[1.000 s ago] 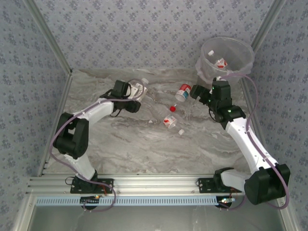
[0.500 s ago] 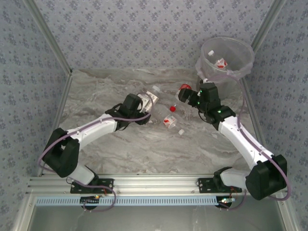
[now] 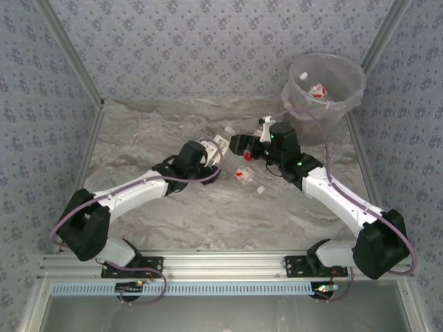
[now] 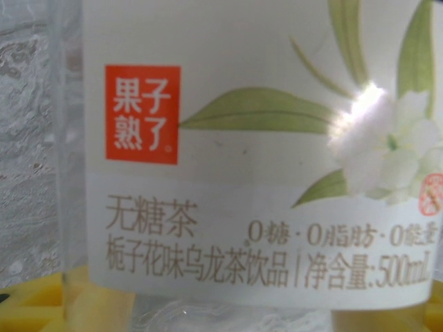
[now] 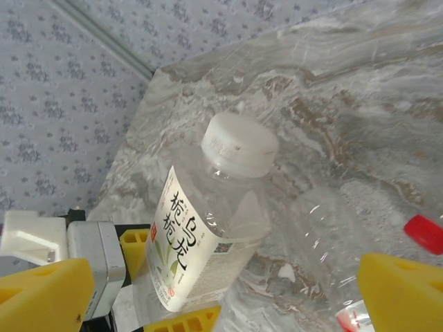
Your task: Put the plastic bottles in the bin
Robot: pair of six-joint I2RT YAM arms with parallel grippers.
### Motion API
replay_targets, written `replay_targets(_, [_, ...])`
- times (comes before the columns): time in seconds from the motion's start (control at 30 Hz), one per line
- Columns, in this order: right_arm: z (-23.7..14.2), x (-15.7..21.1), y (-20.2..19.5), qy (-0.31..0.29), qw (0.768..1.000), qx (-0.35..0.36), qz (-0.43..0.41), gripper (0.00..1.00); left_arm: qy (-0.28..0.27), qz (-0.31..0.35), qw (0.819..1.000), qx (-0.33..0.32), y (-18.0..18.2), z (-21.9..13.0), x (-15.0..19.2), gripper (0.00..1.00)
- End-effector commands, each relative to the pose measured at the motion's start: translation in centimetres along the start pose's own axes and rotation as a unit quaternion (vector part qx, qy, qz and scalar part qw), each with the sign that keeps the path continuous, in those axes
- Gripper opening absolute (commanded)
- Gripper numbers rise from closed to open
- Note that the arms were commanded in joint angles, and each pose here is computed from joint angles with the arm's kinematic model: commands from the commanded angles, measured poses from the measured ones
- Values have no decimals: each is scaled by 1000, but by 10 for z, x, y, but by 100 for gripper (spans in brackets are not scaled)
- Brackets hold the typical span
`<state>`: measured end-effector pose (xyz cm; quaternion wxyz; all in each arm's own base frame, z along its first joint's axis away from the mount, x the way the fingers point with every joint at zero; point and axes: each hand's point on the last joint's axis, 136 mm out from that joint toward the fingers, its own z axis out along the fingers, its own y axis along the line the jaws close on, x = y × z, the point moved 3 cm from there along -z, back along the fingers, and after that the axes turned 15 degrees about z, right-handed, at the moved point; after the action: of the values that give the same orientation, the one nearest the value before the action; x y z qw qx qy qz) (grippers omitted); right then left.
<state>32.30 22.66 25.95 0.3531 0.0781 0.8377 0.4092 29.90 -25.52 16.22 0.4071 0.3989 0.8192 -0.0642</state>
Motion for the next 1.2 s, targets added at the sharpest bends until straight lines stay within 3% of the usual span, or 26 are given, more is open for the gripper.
replay_targets(0.0, [9,0,12,9,1000,-16,-10,100,-60,8,998,18,-8,-14,-23,0])
replay_targets(0.27, [24,2,5,20,1000,-5,-1,100,-99,-4,994,47,-19,-22,-31,0])
replay_targets(0.37, [27,3,9,26,999,-30,5,98,-108,-14,992,68,-25,-21,-33,0])
replay_targets(0.47, [31,3,11,30,999,-40,22,90,-114,-22,990,85,-31,-20,-35,0])
replay_targets(0.57, [33,-1,4,12,999,-27,35,75,-123,-25,988,91,-35,-21,-38,0])
replay_targets(0.73, [34,-1,8,16,998,-42,36,69,-139,-30,984,103,-38,-23,-44,0])
replay_targets(0.93, [41,6,12,43,998,-42,34,69,-138,-20,986,92,-39,-22,-44,0])
replay_targets(1.17, [41,7,12,49,997,-46,24,46,-142,-21,986,91,-39,-23,-47,1])
